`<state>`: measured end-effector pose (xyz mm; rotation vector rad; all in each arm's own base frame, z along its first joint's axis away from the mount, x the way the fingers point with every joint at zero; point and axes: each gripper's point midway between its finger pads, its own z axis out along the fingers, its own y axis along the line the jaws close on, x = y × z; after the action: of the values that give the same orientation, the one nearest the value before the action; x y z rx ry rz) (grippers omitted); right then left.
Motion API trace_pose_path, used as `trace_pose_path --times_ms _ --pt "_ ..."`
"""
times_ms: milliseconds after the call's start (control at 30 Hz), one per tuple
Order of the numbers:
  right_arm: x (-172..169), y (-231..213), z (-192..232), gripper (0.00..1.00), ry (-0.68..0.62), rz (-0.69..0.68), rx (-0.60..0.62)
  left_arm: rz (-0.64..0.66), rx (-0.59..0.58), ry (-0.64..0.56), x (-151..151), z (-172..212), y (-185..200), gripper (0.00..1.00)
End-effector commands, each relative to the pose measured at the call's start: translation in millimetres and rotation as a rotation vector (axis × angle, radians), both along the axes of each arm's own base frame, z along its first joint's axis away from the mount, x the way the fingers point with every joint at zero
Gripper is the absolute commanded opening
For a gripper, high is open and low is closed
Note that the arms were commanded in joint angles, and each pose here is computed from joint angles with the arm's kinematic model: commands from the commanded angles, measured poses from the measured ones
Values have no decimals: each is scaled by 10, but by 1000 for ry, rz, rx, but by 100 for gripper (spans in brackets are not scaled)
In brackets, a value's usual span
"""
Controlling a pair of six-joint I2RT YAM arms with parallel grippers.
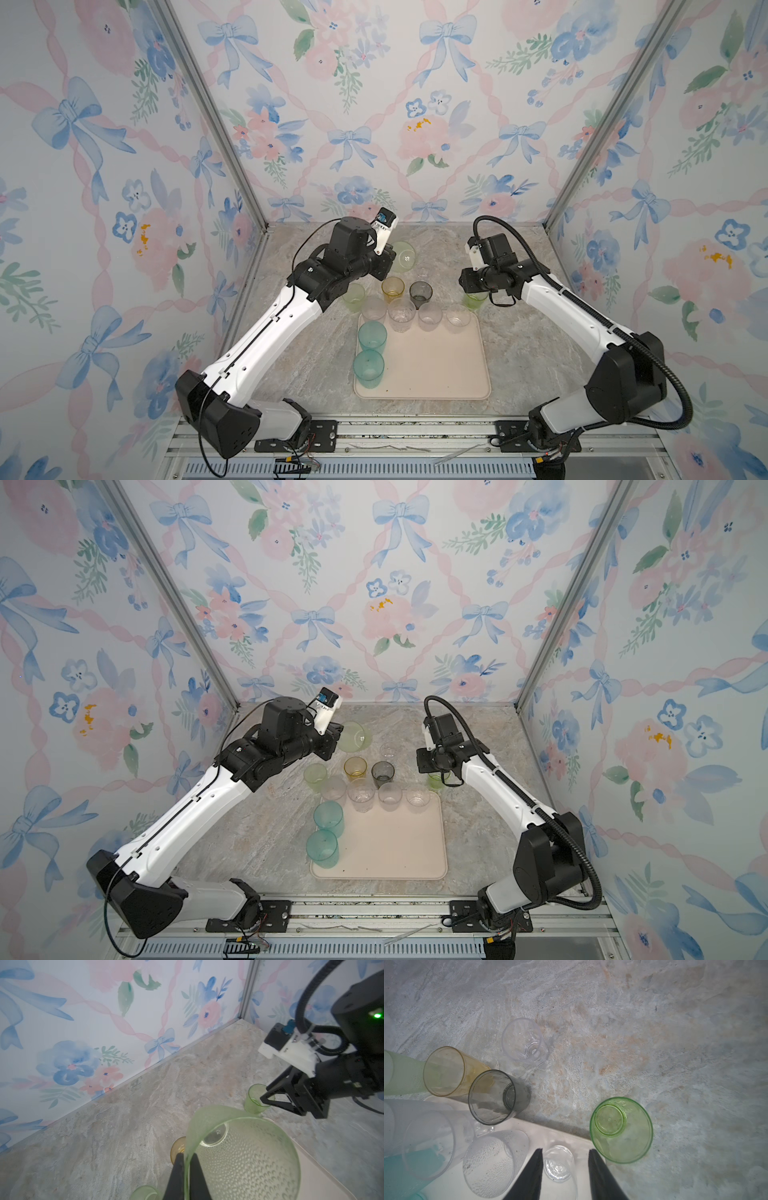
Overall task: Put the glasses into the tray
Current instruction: 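Lift the frosted green cup with the left gripper and carry it over the tray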
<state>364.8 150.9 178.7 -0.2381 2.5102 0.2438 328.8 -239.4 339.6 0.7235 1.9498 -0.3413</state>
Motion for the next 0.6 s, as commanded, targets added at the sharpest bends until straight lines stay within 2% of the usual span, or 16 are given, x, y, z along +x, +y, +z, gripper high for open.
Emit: trace_pose_path --times_ms 0,133,300,567 --pt "-106 -148 94 40 -21 -48 2 -94 121 106 -366 -392 -77 5" --pt "-233 -207 229 40 -42 -62 17 -149 242 202 -707 -718 -205 5" --pt "-353 -245 362 40 -72 -77 44 -199 342 279 -943 -1059 -414 4" --pt "-468 -257 371 41 -62 -72 33 -181 452 387 -921 -1571 -459 4"
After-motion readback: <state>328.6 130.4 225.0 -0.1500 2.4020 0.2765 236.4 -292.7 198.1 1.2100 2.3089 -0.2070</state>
